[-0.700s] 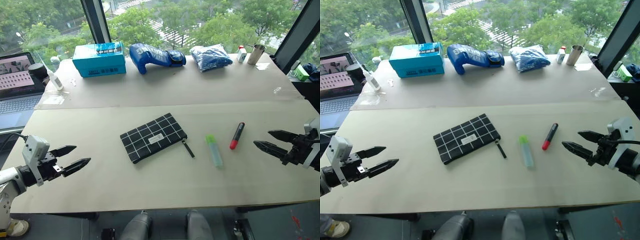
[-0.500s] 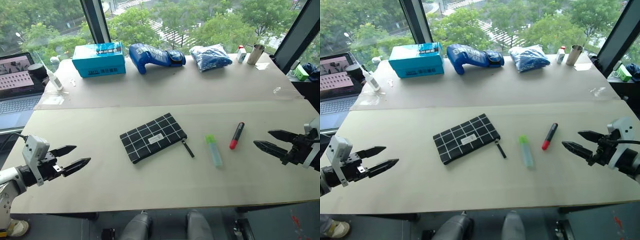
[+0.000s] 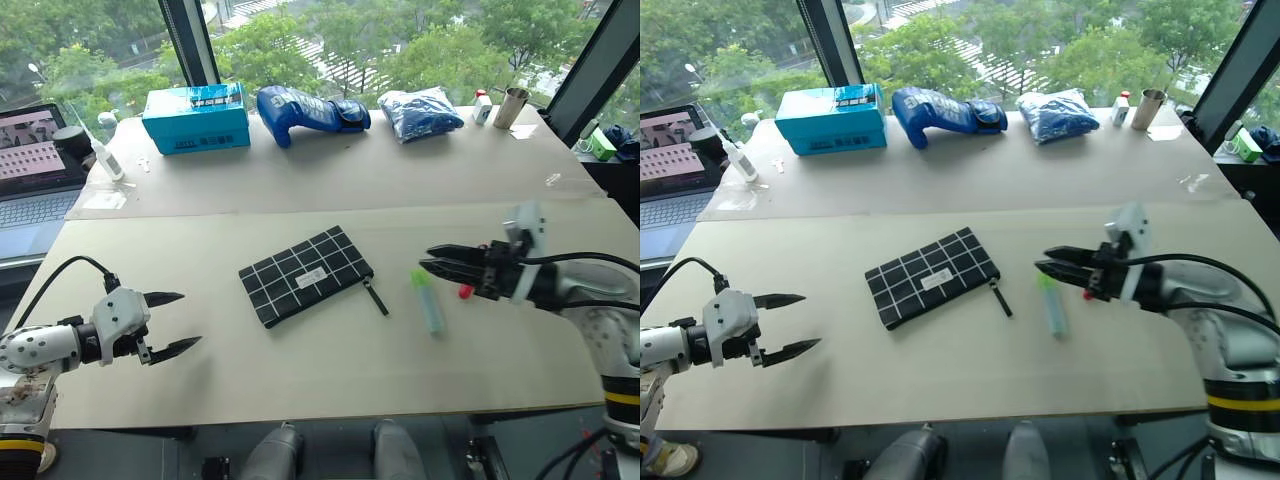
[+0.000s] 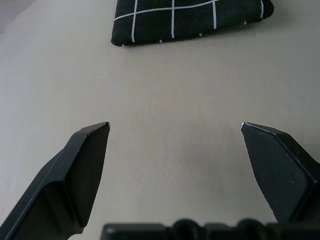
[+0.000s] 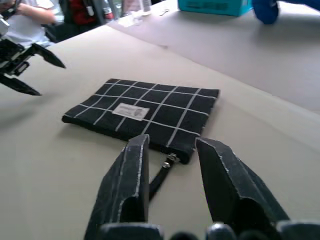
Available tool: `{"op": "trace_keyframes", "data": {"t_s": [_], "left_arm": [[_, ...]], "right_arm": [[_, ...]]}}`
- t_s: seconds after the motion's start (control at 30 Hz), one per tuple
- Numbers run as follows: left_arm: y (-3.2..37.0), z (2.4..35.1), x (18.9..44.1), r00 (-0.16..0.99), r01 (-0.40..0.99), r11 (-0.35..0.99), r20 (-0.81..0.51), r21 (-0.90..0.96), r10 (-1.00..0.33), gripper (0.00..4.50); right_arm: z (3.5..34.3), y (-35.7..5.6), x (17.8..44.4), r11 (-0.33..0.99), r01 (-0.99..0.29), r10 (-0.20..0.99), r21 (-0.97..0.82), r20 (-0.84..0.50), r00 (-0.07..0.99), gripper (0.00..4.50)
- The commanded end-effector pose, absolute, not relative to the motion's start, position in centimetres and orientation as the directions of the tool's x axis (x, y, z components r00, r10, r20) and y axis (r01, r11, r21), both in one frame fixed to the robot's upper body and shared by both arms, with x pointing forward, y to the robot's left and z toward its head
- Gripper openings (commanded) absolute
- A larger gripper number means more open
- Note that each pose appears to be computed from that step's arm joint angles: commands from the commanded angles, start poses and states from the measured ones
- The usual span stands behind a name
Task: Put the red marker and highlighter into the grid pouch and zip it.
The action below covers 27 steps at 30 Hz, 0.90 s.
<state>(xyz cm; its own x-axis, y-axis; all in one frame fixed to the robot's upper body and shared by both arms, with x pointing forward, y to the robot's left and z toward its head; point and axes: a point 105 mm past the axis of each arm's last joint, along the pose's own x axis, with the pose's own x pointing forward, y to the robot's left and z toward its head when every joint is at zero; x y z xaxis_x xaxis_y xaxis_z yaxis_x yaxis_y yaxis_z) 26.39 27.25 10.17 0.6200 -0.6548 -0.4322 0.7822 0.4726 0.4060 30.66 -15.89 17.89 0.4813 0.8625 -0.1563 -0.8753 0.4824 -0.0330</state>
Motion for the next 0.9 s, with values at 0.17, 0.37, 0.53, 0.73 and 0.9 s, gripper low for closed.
{"op": "trace_keyframes", "data": {"t_s": [0.17,0.37,0.53,0.73,0.9], "left_arm": [[24.7,11.4,27.8,0.602,0.765,0.378,-0.37,0.522,-0.708,4.5],[23.7,11.7,28.0,0.579,0.766,0.33,-0.369,0.553,-0.727,4.5],[23.2,11.1,28.1,0.553,0.778,0.271,-0.413,0.566,-0.724,4.5],[21.8,10.5,29.0,0.523,0.766,0.172,-0.446,0.62,-0.726,4.5],[19.7,9.6,29.9,0.498,0.741,0.103,-0.44,0.664,-0.747,4.5]], "right_arm": [[15.1,-9.4,34.4,0.397,-0.902,0.874,-0.171,-0.229,0.428,0.01],[12.3,-7.3,36.3,0.333,-0.891,0.817,-0.309,-0.377,0.436,0.01],[10.1,-7.2,36.4,0.281,-0.889,0.77,-0.362,-0.468,0.434,0.01],[7.8,-7.2,36.6,0.245,-0.87,0.696,-0.427,-0.547,0.465,0.01],[7.9,-6.9,36.6,0.254,-0.864,0.698,-0.435,-0.536,0.475,0.01]]}}
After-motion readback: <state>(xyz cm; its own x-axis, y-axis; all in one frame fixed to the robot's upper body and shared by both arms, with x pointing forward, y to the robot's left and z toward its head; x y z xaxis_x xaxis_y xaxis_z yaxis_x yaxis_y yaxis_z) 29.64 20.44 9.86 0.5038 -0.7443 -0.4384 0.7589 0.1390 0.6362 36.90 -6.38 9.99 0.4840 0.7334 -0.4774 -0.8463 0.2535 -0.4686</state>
